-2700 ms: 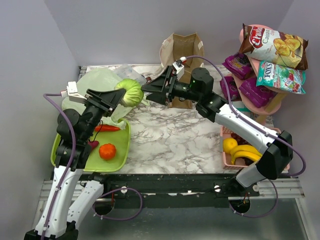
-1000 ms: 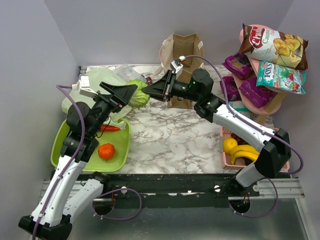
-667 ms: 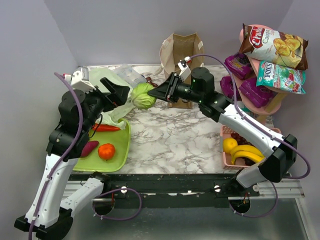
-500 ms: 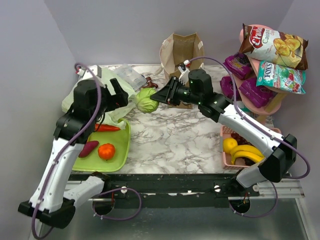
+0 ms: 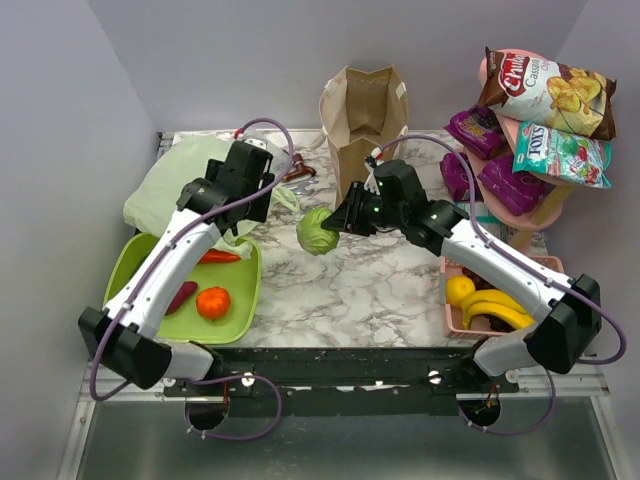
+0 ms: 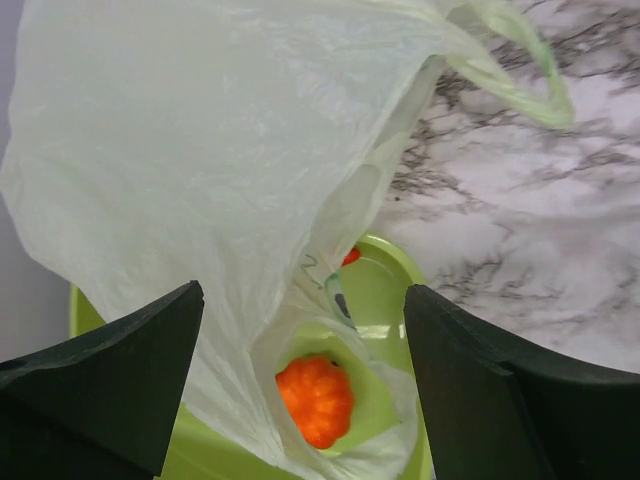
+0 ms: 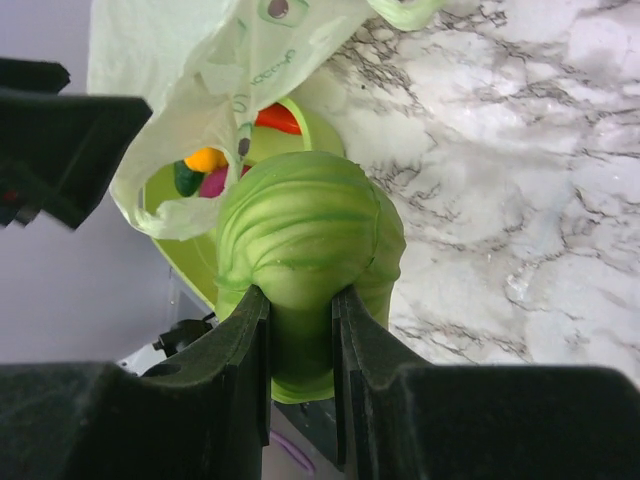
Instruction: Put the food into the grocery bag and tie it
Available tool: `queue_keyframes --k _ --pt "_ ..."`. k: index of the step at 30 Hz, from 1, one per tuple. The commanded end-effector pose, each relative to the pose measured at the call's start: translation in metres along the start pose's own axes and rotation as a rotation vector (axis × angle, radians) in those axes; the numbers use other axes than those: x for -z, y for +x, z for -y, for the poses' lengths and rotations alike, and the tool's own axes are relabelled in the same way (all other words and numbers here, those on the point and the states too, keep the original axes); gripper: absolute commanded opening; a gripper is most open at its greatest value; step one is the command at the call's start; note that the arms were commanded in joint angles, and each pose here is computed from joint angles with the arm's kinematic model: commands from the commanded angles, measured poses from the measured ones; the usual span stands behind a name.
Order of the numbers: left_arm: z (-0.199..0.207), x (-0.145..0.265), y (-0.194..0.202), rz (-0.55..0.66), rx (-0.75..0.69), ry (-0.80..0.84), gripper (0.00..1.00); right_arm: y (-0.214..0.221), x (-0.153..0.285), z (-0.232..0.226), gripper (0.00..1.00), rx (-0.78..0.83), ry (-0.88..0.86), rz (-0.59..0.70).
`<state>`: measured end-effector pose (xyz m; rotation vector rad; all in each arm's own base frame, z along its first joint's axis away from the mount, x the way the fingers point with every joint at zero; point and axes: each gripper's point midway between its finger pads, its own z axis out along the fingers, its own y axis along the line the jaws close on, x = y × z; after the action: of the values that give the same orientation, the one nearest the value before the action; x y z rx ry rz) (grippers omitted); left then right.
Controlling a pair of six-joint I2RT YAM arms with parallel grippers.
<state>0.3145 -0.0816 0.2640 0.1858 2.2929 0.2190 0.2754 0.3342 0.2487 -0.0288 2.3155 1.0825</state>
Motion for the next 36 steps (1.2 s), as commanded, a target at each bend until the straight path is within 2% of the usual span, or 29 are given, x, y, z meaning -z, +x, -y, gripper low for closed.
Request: queue_keyframes --k 1,9,14,19,23,27,28,36 --pt "-0.024 -0.024 0.015 -0.087 -0.162 -0.208 0.82 0.003 0.012 0.006 0.07 0.025 0.015 0.019" --pt "-0.022 -0.052 0.029 -0.161 -0.227 -0.292 0.73 0.010 0.010 0.002 0.07 0.025 -0.013 -0.022" --pt "-0.027 -0.066 0.037 -0.213 -0.268 -0.370 0.63 0.012 0.013 0.004 0.07 0.035 -0.005 -0.026" --pt "-0.030 -0.072 0.042 -0.240 -0.288 -0.419 0.59 0.009 0.016 0.002 0.07 0.045 -0.006 -0.019" --pt "-0.030 -0.075 0.044 -0.249 -0.294 -0.434 0.39 0.009 0.016 0.002 0.07 0.047 -0.005 -0.019" --pt "-0.030 -0.076 0.041 -0.252 -0.293 -0.441 0.03 0.010 0.016 0.003 0.07 0.047 -0.003 -0.020" --pt "-0.030 -0.075 0.039 -0.250 -0.285 -0.438 0.00 0.010 0.016 0.003 0.07 0.048 -0.002 -0.021" --pt "-0.008 -0.044 0.002 -0.200 -0.177 -0.287 0.00 -0.004 0.019 -0.003 0.07 0.067 0.001 0.020"
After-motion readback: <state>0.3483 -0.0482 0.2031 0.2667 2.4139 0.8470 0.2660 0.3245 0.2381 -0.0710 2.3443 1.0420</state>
